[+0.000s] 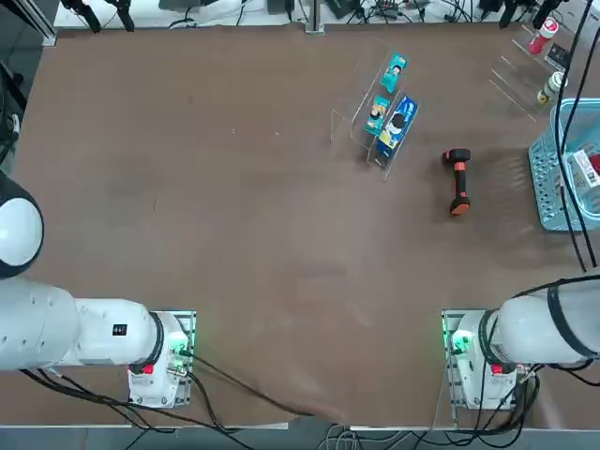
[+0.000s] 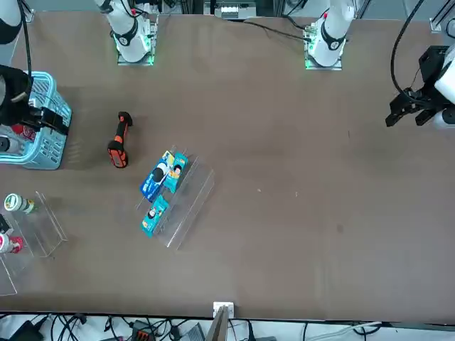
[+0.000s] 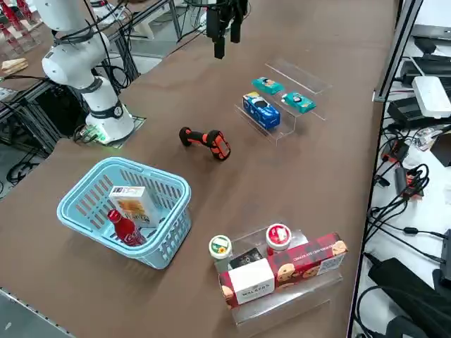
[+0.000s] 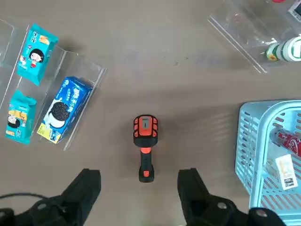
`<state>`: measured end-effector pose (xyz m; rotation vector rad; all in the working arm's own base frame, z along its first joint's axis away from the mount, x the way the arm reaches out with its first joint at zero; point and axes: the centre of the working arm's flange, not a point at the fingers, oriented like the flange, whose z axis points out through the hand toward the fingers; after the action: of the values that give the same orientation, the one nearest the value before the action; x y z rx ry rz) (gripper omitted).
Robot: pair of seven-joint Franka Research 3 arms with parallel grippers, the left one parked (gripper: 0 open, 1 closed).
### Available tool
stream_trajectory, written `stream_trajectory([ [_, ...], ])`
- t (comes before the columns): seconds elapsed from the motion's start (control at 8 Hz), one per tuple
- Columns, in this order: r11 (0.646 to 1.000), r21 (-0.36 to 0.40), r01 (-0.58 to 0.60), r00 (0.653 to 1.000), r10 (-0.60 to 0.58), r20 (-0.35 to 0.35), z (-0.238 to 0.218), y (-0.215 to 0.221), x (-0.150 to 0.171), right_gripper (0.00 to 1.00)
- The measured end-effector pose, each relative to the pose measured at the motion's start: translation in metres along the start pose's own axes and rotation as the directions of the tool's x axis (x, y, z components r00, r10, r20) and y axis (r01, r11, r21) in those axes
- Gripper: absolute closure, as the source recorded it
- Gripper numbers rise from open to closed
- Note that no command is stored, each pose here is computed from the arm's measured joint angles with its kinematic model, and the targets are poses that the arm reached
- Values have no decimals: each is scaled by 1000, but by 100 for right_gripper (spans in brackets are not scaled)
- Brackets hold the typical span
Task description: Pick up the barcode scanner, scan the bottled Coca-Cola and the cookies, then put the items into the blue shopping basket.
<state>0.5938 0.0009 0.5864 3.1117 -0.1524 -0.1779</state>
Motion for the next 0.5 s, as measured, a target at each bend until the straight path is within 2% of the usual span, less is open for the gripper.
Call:
stream_trajectory([
  [0.5,1000,-1,-4,1000,4,8,8,2,6,0],
])
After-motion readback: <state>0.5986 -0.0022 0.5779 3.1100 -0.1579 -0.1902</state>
